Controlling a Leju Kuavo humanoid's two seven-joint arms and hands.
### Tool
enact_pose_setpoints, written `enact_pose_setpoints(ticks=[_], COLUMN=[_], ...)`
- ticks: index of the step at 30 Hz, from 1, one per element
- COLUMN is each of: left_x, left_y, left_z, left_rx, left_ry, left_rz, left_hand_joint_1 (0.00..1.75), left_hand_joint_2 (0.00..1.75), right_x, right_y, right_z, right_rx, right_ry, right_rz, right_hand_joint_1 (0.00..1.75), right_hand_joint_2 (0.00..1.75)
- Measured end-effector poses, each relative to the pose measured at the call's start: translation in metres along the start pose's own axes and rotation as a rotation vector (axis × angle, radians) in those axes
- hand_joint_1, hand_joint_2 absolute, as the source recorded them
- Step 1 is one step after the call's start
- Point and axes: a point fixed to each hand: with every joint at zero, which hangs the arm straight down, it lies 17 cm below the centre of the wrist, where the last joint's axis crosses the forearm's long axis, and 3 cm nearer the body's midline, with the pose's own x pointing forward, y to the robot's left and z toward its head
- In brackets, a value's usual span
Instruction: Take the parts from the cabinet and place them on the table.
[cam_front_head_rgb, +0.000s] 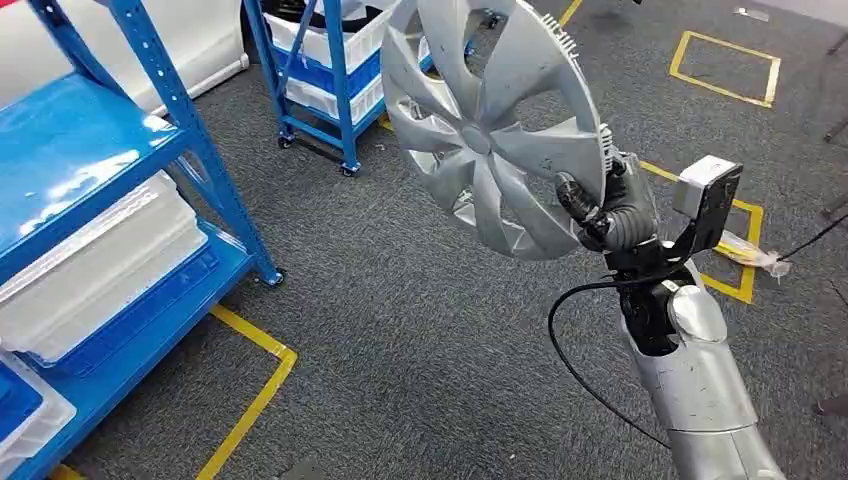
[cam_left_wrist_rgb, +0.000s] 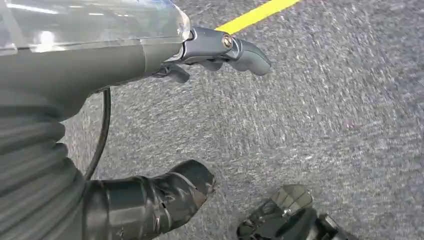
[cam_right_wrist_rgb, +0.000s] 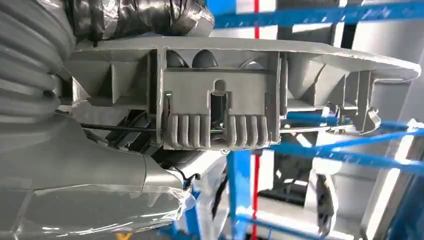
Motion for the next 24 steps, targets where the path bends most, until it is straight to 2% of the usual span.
enact_pose_setpoints(ticks=[24], left_x=[0.0041], left_y=[-0.0007], left_z=[-0.0007], left_rx=[0.001], left_ry=[-0.005], left_rz=[-0.004], left_hand_joint_1=[0.0], left_hand_joint_2=[1.75], right_x=[0.0056], right_y=[0.0029], right_z=[-0.0019], right_rx=[0.012], right_ry=[-0.012], right_rz=[0.006], right_hand_joint_1=[1.75], right_hand_joint_2=[1.75])
